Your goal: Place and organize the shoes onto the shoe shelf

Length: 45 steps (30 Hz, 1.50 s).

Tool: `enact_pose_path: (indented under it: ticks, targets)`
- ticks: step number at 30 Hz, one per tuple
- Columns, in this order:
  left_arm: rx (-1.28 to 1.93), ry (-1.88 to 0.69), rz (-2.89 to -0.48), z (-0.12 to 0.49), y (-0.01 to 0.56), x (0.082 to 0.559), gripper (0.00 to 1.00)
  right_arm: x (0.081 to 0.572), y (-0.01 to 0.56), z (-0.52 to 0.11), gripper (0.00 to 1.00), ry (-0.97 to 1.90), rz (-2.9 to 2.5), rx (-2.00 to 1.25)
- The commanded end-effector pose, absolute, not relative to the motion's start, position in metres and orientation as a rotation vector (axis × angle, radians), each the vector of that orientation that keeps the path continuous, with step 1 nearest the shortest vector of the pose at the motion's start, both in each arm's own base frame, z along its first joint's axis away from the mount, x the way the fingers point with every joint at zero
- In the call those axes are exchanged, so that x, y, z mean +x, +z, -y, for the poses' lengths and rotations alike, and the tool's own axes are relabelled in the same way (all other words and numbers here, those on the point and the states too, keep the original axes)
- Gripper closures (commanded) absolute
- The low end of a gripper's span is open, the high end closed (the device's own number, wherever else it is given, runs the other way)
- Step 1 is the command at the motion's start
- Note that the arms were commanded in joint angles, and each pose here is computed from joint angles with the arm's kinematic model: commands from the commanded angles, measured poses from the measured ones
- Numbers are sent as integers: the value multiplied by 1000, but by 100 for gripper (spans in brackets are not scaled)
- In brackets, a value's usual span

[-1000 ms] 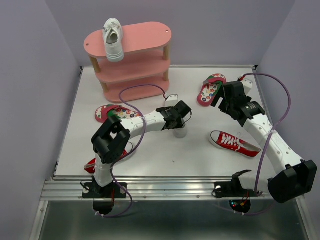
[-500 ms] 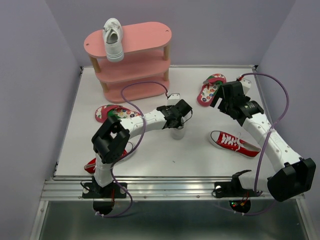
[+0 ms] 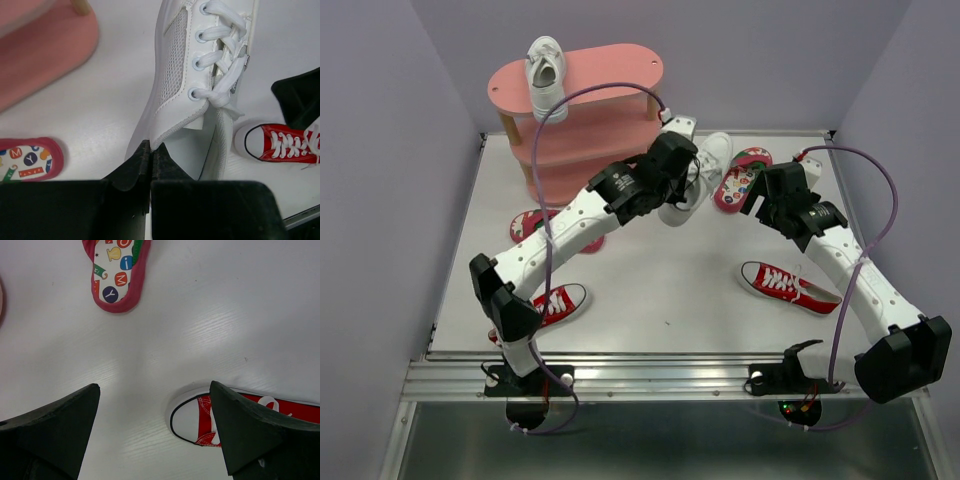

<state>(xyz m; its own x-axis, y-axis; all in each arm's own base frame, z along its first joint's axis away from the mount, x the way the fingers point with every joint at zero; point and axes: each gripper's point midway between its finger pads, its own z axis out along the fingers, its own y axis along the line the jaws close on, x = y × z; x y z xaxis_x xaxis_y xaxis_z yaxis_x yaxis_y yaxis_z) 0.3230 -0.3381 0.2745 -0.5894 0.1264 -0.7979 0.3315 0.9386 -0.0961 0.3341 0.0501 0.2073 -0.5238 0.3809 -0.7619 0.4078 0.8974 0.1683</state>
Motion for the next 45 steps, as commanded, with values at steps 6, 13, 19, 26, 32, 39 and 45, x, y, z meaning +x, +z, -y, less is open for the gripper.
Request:
enact_pose_path:
  ticks: [6,13,19,26,32,39,45]
  targets:
    - [194,-419,-1834,289,451,349,100,333,222,-44,4,-34,-2108,587]
    - [54,-481,-1645,253,526,371,100,331,221,-43,4,-32,-2106,595]
    - [-121,-476,-1544,215,552,388,100,331,220,-44,3,-28,-2107,598]
    - [-279,-483,-1490,191,556,413,100,331,218,-48,3,-1,-2119,600]
    - [-377,-482,-1438,176,562,428,100,329,218,-47,3,-9,-2118,600]
    - [-489,-496,-1401,159,560,446,100,329,216,-49,3,0,-2130,595]
    - [-553,-495,-1399,153,547,463,100,329,220,-50,3,7,-2127,590]
